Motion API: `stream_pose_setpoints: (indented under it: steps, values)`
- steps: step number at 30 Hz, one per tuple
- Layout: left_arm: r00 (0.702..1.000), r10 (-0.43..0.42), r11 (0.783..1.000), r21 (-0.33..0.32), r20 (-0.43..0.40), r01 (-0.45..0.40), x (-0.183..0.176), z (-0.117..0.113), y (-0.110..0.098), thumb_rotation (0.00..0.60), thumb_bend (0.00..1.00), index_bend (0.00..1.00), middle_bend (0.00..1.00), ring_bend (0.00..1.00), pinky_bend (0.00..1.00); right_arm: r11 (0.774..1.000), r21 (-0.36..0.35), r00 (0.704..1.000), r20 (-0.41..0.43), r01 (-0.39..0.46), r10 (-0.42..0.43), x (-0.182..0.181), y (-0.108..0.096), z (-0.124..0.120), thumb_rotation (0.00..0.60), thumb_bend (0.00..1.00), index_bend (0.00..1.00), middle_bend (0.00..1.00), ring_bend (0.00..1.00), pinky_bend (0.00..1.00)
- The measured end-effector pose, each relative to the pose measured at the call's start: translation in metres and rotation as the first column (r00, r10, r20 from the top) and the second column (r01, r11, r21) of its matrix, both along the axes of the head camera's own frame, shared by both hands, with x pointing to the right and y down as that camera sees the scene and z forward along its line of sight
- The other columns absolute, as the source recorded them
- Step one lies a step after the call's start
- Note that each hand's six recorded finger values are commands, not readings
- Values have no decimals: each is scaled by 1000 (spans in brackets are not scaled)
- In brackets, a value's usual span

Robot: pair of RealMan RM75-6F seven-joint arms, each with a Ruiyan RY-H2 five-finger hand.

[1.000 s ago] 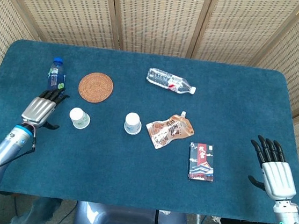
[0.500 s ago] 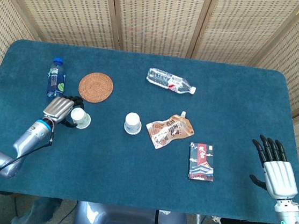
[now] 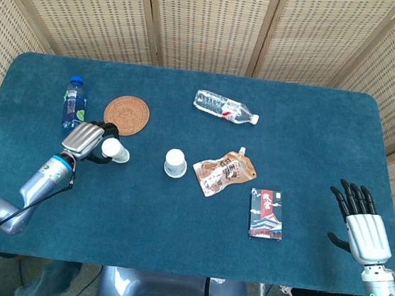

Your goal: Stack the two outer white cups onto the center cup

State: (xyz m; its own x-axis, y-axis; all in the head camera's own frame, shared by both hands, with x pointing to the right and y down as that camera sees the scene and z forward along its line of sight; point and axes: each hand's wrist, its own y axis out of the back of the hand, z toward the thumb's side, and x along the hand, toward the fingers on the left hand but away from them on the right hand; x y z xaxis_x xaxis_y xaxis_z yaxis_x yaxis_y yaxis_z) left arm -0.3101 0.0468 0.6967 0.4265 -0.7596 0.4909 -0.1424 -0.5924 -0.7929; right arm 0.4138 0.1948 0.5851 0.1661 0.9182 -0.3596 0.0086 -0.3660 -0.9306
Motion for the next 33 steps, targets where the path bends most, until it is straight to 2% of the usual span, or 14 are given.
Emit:
stream_pose_setpoints:
  steps: [5, 8, 11, 16, 23, 27, 33]
  values:
    - [990, 14, 998, 61, -139, -5, 34, -48, -13, 600, 275, 465, 322, 321, 316, 1000, -10, 1000, 0, 8, -8, -3, 2, 1, 600, 0, 138, 62, 0, 0]
    - [981, 34, 994, 110, -189, -13, 56, -74, -24, 600, 267, 465, 322, 321, 311, 1000, -24, 1000, -5, 12, -12, -4, 3, 2, 600, 0, 138, 49, 0, 0]
    - [977, 46, 992, 123, -207, -21, 71, -83, -30, 600, 259, 458, 320, 321, 307, 999, -37, 1000, -6, 18, -18, -6, 5, 3, 600, 0, 138, 44, 0, 0]
    - [975, 34, 998, 57, -219, -22, 87, -74, -28, 600, 252, 438, 308, 313, 294, 999, -48, 1000, -5, 24, -25, -8, 6, 3, 600, 0, 138, 40, 1, 0]
    - [980, 19, 998, -52, -198, -29, 116, -47, -20, 600, 246, 436, 306, 306, 277, 998, -68, 1000, 1, 17, -17, -6, 7, 6, 600, 0, 139, 39, 7, 0]
    - [981, 6, 997, -71, -192, -20, 126, -35, -20, 600, 244, 436, 306, 305, 270, 997, -79, 1000, 5, 16, -15, -6, 7, 8, 600, 0, 139, 38, 8, 0]
    - [984, 10, 998, -64, -177, -21, 138, -23, -22, 600, 244, 436, 306, 305, 269, 996, -87, 1000, 8, 12, -11, -5, 5, 10, 600, 0, 139, 38, 8, 0]
